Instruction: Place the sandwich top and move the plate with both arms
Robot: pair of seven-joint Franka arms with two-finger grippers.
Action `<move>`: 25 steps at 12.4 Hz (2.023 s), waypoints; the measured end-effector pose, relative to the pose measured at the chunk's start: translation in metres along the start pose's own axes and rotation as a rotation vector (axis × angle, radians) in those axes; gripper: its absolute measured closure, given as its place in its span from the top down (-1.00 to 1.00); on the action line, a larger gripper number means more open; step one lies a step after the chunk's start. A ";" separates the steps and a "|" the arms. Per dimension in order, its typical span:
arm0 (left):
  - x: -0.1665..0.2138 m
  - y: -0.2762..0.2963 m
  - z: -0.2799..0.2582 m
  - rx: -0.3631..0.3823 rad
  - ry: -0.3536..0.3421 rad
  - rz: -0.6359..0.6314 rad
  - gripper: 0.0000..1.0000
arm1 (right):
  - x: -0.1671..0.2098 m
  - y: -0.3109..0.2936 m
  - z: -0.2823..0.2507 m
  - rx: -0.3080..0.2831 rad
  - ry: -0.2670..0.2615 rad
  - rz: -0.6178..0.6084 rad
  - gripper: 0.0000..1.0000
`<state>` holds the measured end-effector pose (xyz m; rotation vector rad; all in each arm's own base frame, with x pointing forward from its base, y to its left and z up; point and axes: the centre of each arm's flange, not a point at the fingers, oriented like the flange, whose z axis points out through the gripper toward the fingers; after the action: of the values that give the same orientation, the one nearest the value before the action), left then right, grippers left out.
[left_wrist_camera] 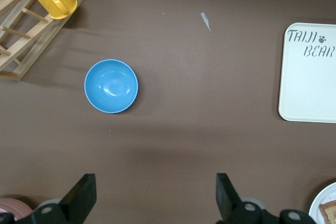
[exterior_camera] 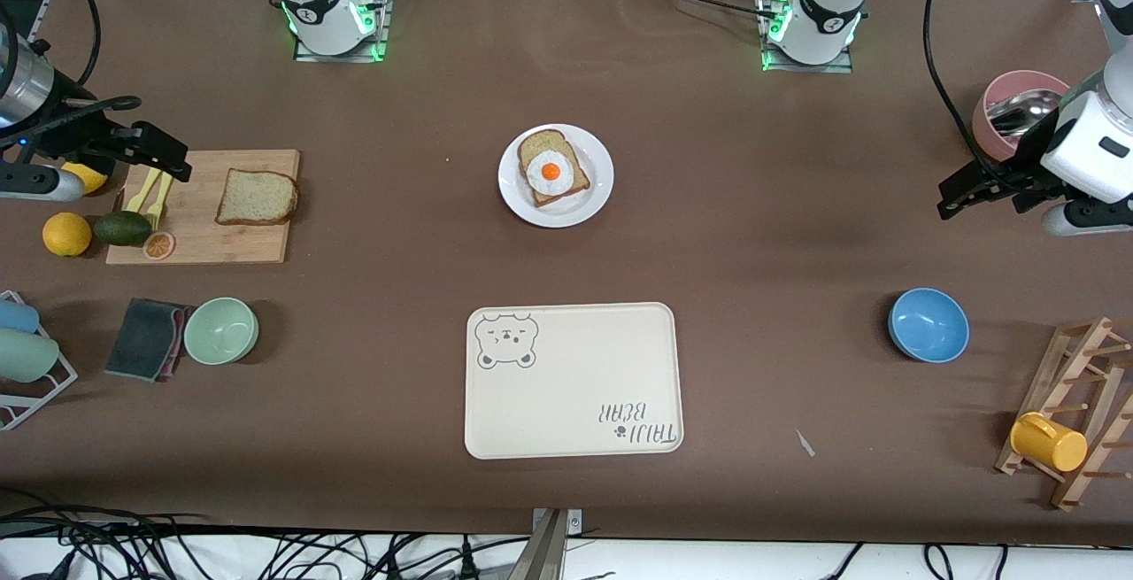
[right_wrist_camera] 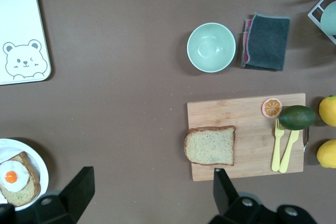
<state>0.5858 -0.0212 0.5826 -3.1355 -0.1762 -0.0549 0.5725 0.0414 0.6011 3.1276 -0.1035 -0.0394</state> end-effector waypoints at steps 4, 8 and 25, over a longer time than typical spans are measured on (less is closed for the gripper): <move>0.000 0.000 -0.001 0.000 0.001 0.000 1.00 | 0.000 0.000 0.000 -0.001 0.000 0.000 1.00; 0.000 0.000 -0.001 0.000 0.001 0.000 1.00 | 0.000 0.001 0.001 -0.001 -0.003 0.002 1.00; -0.001 0.008 -0.008 -0.003 0.009 0.014 1.00 | -0.007 0.005 0.015 -0.003 -0.007 0.045 1.00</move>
<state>0.5854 -0.0291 0.5907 -3.1384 -0.1548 -0.0690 0.5645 0.0366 0.5862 3.1207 -0.1740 -0.0493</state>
